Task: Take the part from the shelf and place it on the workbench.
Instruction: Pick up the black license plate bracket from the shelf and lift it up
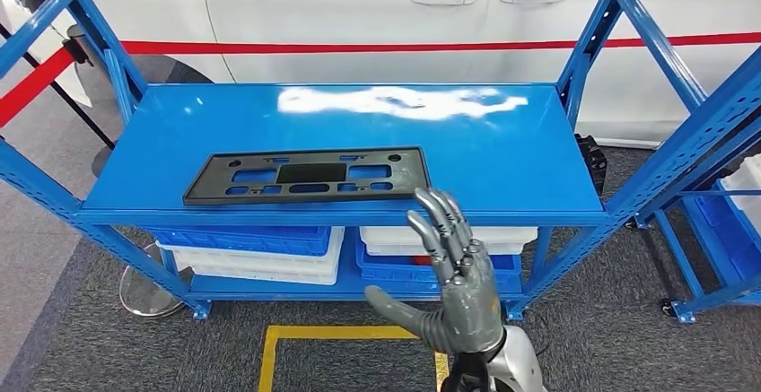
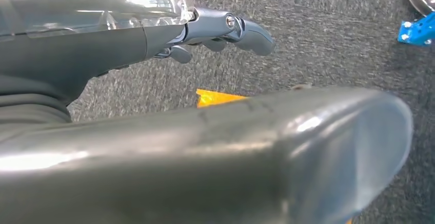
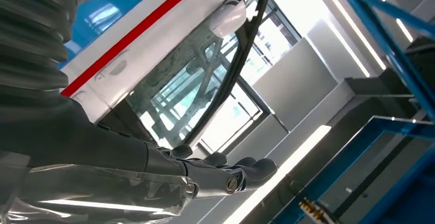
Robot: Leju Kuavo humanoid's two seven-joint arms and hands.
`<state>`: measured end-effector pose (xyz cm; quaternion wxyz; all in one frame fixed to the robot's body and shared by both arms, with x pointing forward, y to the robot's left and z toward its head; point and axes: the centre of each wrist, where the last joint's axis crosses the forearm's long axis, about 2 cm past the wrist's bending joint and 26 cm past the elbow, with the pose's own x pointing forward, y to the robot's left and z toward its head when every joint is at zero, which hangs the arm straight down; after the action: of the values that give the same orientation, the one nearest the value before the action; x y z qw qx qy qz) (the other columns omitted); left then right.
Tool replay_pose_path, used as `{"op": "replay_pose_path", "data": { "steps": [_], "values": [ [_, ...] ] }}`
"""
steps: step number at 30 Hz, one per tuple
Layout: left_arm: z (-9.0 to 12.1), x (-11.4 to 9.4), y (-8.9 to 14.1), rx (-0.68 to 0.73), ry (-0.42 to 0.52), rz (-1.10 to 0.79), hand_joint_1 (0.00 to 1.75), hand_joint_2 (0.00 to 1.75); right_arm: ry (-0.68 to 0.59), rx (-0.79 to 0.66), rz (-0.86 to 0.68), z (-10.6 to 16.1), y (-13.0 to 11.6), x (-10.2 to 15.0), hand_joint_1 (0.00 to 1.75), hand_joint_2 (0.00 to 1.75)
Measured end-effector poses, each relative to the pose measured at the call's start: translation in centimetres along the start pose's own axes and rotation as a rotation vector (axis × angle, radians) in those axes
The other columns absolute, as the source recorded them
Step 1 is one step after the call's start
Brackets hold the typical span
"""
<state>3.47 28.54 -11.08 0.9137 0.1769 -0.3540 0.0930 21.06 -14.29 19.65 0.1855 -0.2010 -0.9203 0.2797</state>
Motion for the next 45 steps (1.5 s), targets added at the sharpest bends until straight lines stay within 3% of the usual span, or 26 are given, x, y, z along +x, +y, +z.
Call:
{"op": "replay_pose_path", "data": {
  "steps": [9,19,29,35,45],
  "values": [
    [0.0,0.1,-0.2,-0.027,-0.006,-0.015,0.00,0.00,-0.038,0.170,0.056,0.1,4.5,0.9,0.00,1.75],
    [0.1,0.2,-0.8,-0.073,-0.006,-0.028,0.00,0.00,-0.082,0.376,0.167,2.1,9.9,0.5,0.00,1.75],
    [0.2,0.4,-1.4,-0.112,0.000,-0.028,0.00,0.00,-0.102,0.566,0.320,5.3,13.4,0.0,0.00,1.75],
    [0.3,0.5,-1.9,-0.139,0.015,0.025,0.00,0.00,-0.063,0.537,0.428,4.3,14.1,-0.2,0.00,1.75],
    [0.5,0.2,-1.9,-0.163,0.034,0.095,0.00,0.00,0.001,0.345,0.550,-0.5,13.5,-0.7,0.00,1.75]
  ]
}}
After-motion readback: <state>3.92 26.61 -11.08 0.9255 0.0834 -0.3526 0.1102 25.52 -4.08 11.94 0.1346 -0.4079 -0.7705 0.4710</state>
